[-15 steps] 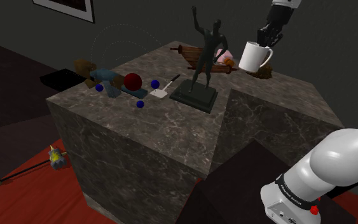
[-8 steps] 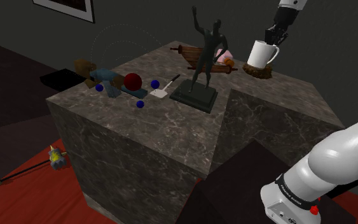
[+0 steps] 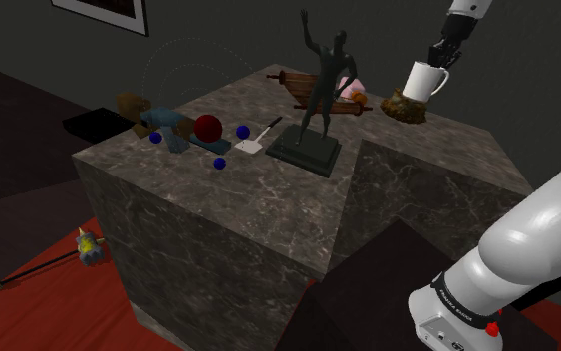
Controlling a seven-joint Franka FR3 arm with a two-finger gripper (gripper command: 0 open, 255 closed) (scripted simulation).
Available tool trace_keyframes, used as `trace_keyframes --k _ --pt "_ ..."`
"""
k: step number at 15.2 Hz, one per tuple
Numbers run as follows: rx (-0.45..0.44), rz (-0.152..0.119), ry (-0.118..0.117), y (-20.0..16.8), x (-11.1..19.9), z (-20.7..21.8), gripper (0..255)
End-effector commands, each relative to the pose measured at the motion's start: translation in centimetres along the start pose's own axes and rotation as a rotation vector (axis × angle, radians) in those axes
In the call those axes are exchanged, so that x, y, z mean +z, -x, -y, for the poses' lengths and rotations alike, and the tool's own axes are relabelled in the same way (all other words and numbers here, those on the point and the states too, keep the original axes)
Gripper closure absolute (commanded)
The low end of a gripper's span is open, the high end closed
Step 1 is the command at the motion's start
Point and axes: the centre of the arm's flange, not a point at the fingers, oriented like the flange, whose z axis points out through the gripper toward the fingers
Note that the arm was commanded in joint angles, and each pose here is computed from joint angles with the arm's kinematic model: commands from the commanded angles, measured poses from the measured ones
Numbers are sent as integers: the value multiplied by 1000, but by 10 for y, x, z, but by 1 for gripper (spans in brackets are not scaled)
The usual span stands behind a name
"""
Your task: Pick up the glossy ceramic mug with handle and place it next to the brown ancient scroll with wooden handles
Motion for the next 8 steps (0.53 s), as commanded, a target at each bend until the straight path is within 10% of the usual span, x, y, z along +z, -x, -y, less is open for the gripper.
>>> trace_keyframes --k 1,8 --pt "-3 0 1 -10 -2 -24 255" --pt "-3 0 1 -16 28 -36 255"
